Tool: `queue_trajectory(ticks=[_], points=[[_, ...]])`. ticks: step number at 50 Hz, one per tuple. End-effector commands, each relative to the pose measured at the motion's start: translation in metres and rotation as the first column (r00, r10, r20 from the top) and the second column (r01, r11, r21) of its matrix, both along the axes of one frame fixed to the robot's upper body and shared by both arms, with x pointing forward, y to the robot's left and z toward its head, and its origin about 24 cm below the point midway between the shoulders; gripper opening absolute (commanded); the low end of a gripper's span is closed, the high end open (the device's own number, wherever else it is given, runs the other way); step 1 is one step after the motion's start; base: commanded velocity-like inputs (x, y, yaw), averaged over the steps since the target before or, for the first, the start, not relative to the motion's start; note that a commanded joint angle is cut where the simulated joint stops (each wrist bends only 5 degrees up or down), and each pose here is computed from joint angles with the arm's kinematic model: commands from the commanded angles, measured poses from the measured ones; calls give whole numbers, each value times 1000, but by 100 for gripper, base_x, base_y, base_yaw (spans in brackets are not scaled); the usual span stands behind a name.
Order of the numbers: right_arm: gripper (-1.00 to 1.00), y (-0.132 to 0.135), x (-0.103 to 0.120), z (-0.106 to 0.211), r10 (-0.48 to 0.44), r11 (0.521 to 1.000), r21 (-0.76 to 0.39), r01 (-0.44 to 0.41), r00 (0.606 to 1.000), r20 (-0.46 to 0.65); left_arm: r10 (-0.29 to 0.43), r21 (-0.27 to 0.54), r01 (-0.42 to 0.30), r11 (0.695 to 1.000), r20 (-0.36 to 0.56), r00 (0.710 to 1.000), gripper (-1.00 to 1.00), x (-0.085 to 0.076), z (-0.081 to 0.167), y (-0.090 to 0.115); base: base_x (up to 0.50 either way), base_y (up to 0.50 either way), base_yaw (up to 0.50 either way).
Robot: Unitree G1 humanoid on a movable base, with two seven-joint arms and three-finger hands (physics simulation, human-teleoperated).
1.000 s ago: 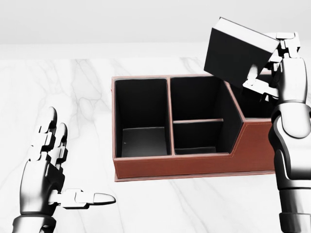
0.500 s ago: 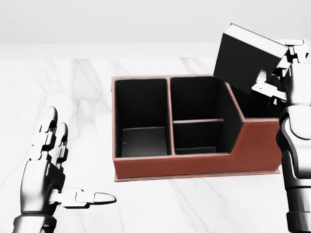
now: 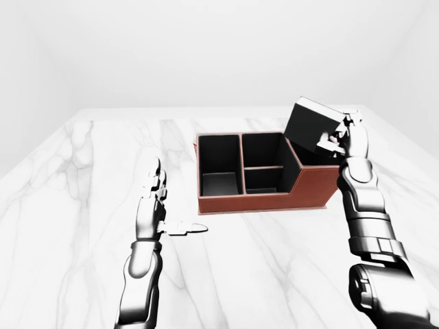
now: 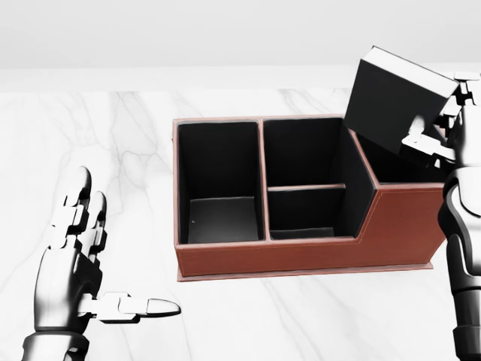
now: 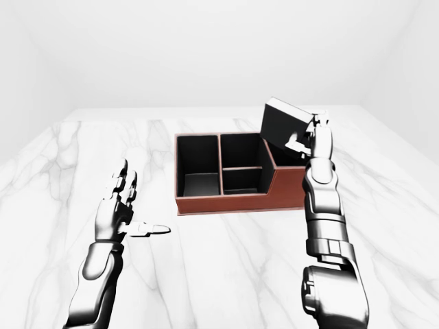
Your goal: Pick up the book and place it in the right compartment of the caddy.
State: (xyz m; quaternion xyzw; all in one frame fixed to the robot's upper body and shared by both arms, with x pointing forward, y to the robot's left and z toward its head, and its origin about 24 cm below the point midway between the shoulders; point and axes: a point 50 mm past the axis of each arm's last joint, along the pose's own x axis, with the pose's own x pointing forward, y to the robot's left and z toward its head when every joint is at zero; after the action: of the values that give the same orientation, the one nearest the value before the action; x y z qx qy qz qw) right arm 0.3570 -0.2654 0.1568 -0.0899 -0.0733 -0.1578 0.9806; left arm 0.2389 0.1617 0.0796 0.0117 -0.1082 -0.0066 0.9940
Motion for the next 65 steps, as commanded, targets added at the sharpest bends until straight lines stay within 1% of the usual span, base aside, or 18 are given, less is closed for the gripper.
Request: queue_trajectory(ticks=[1, 17, 39, 65], points=[[-100, -7, -1, 11, -24, 999, 28, 23, 999, 42, -1, 0, 1, 1000, -1, 1000, 100, 0, 0, 0, 0, 0, 0], [-100, -16, -2, 5, -48, 998, 38, 48, 999, 14, -1, 1, 1, 1000, 5, 1000, 100, 0, 1, -1, 0, 0, 0], [-100, -27, -6, 5, -79, 996, 51, 79, 997, 11, -1, 1, 1, 1000, -7, 1000, 100, 0, -2, -1, 0, 0, 0], [-100, -31, -3, -3, -91, 994, 54, 91, 996, -6, 0, 1, 0, 1000, -1, 1000, 100, 1, 0, -1, 0, 0, 0]])
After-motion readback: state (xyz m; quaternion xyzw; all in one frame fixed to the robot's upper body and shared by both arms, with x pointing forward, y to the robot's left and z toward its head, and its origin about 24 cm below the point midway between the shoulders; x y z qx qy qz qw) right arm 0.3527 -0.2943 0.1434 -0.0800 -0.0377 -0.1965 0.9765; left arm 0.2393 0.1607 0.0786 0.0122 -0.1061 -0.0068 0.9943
